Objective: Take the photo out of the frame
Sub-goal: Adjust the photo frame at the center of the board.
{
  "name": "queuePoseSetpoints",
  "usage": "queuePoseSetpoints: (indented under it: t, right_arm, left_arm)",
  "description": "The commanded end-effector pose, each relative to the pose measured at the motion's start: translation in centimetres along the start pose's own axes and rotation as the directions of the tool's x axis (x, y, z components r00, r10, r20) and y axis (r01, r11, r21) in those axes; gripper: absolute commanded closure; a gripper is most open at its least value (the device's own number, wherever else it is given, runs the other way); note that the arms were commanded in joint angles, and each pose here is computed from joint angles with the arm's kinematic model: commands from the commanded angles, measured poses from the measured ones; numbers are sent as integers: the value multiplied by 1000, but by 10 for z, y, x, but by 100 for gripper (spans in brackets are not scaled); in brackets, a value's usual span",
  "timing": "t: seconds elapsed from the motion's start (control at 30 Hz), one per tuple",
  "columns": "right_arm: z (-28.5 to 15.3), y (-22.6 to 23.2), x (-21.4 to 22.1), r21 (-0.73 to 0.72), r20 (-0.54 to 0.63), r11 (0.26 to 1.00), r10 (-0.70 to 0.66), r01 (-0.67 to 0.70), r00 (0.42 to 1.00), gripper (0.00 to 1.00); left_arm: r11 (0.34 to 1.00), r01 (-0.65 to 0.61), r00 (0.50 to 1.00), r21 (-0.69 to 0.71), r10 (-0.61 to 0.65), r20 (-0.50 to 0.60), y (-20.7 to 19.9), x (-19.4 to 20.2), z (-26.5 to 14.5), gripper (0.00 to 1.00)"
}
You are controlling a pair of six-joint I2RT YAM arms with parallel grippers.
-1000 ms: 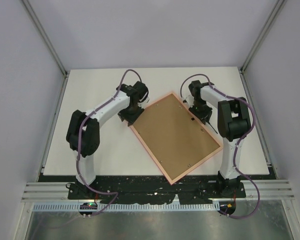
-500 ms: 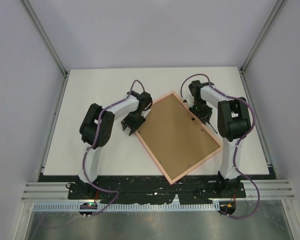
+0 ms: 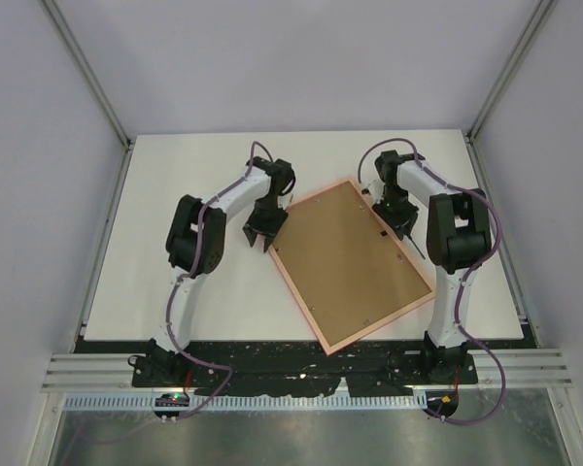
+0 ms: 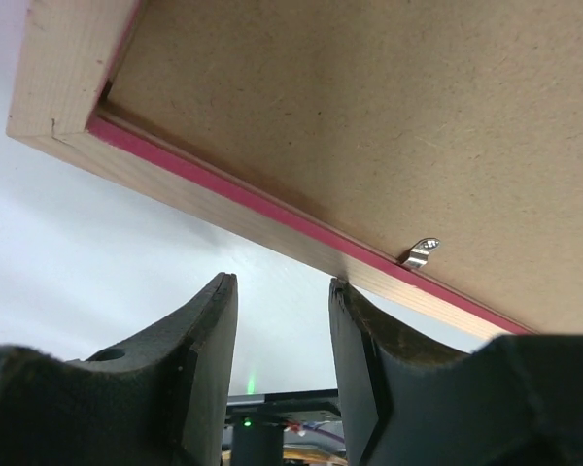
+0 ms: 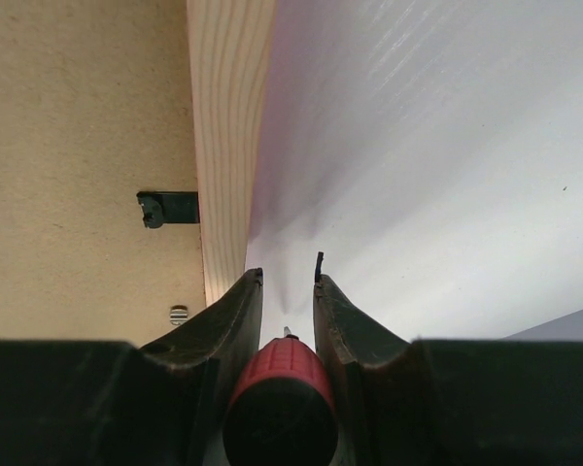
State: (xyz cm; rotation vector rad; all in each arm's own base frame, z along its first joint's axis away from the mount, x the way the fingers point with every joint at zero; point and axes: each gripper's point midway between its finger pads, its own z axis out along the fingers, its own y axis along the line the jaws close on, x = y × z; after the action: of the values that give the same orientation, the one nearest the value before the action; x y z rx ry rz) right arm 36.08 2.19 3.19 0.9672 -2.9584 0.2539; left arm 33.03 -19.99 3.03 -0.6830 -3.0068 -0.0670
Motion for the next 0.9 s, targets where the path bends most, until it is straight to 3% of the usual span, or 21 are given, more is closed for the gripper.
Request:
queuePoseSetpoints:
  t: [0.0, 0.17, 0.6, 0.87]
  right_arm:
    - [-7, 35, -18, -186, 64, 982, 41, -29, 997, 92]
    - [-8, 33, -18, -244, 57, 968, 79, -63, 995, 92]
    - [-21, 24, -19, -349, 58, 926, 172, -142, 983, 92]
    - [-35, 32, -20, -421, 77, 896, 190, -140, 979, 92]
  left_arm:
    - [976, 70, 982, 205, -104, 160, -43, -56, -1, 54]
    - [974, 97, 979, 204, -130, 155, -42, -61, -2, 53]
    - [883, 180, 950, 434, -271, 157, -71, -94, -11, 54]
    - [864, 244, 919, 441, -351, 179, -40, -103, -25, 55]
